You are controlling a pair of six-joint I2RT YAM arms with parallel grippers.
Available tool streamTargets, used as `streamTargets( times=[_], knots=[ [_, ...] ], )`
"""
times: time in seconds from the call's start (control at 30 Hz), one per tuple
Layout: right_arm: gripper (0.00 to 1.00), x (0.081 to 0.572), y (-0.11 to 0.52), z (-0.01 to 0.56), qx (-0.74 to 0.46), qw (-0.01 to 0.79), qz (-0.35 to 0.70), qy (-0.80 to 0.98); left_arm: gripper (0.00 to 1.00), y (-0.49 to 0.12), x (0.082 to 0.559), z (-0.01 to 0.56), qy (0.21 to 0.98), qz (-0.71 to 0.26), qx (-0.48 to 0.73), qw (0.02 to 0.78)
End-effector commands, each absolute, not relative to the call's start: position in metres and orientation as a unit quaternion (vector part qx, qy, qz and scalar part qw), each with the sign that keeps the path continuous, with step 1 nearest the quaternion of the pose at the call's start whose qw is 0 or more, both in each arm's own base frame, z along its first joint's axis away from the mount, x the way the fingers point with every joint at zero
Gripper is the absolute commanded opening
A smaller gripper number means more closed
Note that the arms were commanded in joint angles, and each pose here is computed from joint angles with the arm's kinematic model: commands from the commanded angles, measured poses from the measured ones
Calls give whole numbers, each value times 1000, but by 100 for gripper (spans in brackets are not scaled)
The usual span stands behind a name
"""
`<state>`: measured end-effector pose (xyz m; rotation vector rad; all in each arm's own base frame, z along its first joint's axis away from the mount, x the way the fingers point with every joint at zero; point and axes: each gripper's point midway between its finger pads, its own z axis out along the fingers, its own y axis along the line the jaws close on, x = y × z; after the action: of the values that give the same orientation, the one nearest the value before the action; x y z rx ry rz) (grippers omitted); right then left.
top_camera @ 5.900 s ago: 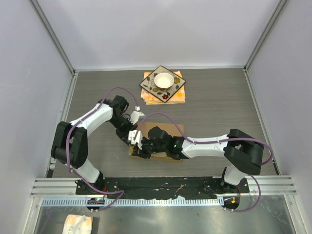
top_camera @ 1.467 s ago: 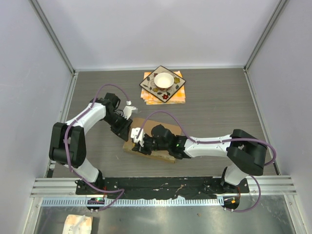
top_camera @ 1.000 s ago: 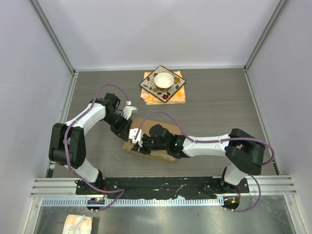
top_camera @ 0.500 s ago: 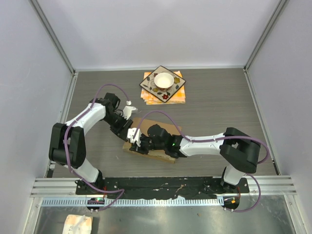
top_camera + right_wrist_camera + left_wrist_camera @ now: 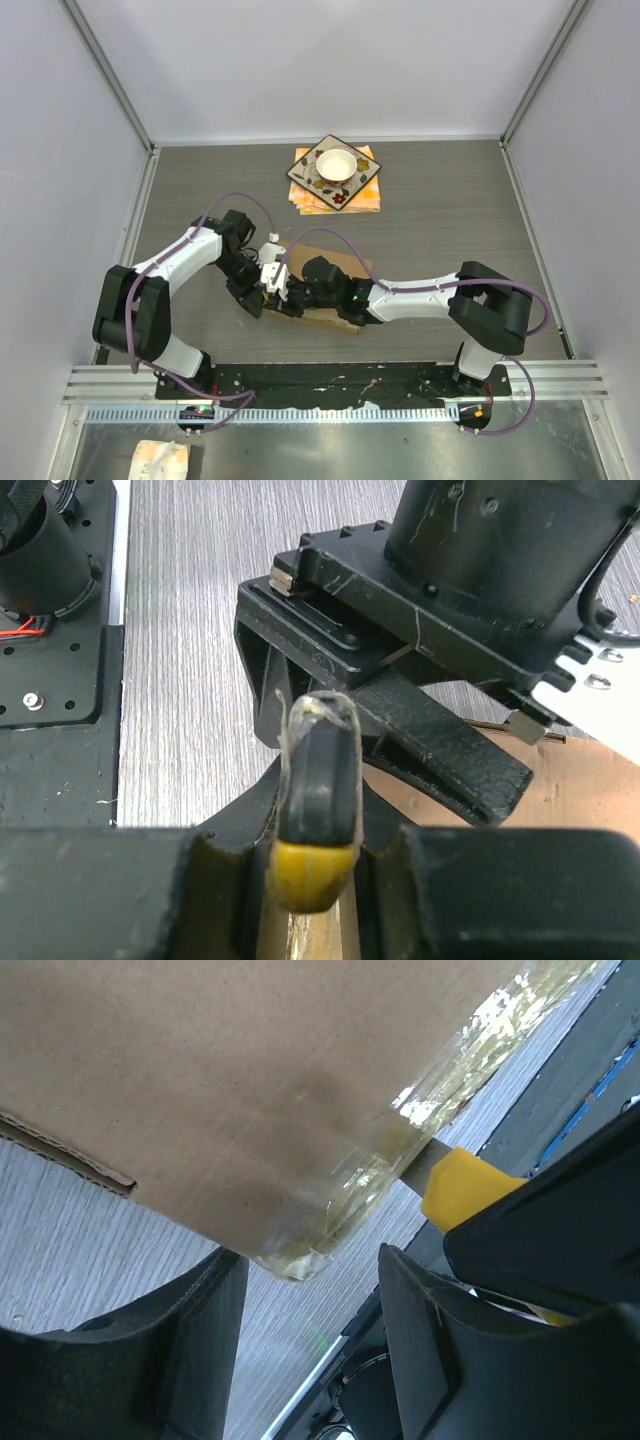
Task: Unpack the express box
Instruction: Cut the express box at the center of the board.
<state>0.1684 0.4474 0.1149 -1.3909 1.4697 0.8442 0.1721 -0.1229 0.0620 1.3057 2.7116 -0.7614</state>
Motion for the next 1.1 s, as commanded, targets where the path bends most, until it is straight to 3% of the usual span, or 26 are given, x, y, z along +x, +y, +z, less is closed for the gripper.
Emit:
streamTargets(
  times=[0.0, 0.4, 1.07],
  knots=[
    [1, 163, 413, 45, -583, 379, 279, 662, 58, -120, 177, 54, 874, -226, 430, 27],
    [1, 157, 412, 56, -587, 398, 279, 647, 56, -134, 211, 83, 883, -243, 383, 119],
    [1, 152, 437, 114, -599, 445, 315, 587, 48, -104, 201, 39, 893, -175, 410, 61]
  ],
)
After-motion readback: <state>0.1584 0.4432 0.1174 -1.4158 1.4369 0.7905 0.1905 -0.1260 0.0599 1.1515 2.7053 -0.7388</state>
